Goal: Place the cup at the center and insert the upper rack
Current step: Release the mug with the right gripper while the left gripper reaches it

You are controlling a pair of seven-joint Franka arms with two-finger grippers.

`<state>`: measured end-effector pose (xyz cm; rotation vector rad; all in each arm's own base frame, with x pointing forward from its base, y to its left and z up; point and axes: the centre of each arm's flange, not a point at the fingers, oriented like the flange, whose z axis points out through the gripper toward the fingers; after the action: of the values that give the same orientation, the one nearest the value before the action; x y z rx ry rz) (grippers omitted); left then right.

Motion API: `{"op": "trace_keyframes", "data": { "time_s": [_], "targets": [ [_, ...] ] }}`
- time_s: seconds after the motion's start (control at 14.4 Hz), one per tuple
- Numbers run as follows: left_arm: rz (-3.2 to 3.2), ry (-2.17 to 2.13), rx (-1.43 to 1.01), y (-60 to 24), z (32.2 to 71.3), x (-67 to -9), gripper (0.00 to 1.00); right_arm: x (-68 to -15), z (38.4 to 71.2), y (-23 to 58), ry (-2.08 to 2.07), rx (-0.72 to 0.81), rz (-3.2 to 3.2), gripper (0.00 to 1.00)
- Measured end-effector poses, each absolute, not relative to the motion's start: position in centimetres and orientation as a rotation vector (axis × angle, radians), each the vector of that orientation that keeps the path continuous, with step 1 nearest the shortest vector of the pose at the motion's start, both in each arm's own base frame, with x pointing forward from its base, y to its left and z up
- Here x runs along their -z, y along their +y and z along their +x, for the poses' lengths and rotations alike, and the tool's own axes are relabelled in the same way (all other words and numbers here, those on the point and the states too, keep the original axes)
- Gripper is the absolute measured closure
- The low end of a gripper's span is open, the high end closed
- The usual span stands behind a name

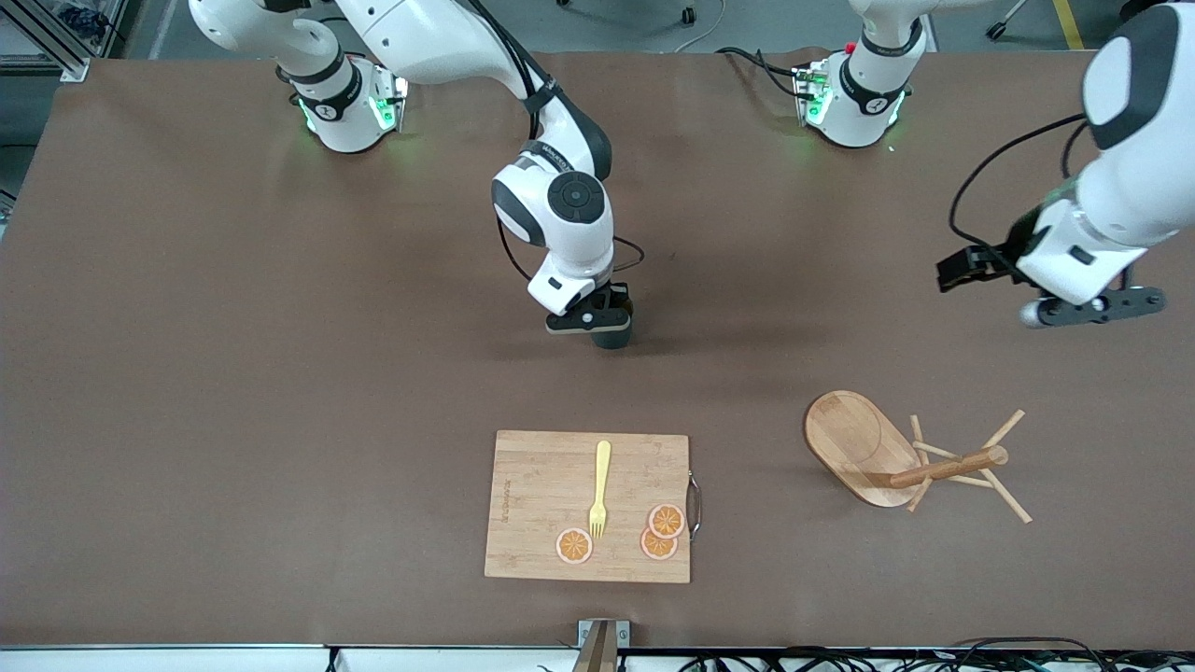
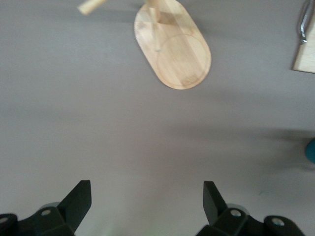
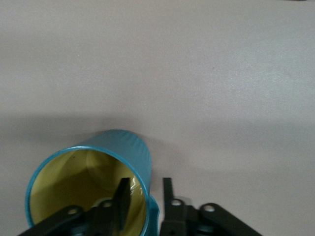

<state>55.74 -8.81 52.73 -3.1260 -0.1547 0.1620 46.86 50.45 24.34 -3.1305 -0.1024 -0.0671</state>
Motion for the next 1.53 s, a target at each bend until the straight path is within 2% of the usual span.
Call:
{"op": "trace_keyframes", "data": {
  "time_s": [0.21,0.42,0.69,0.9,1.04,1.25,1.53],
  "targets": [
    [-3.112,-0.233,-0.166,-14.4,54.7,-52.4,0.00,-25.7,47.5,50.8,-0.098,0.056,-3.140,0.30],
    [-3.091,-0.379,-0.168,-20.9,53.2,-51.4,0.00,-30.3,48.7,51.3,-0.090,-0.032,-3.146,0.01],
    [-3.050,-0.607,-0.157,-27.1,51.3,-50.3,0.00,-38.8,53.6,45.6,-0.027,-0.039,-3.102,0.00],
    [-3.021,-0.794,-0.132,-32.2,49.5,-49.2,0.00,-43.6,59.0,35.6,0.101,-0.040,-3.093,0.00],
    [-3.001,-0.896,-0.110,-36.1,47.9,-48.0,0.00,-45.1,61.6,28.6,0.023,-0.073,-3.099,0.00],
    [-2.927,-1.022,-0.034,-42.1,45.3,-45.3,0.00,-46.6,64.0,17.9,0.010,-0.164,-3.100,0.00],
    [-2.844,-1.091,0.069,-50.3,41.7,-40.5,0.00,-49.4,64.4,5.2,0.021,-0.260,-3.148,0.00]
  ]
}}
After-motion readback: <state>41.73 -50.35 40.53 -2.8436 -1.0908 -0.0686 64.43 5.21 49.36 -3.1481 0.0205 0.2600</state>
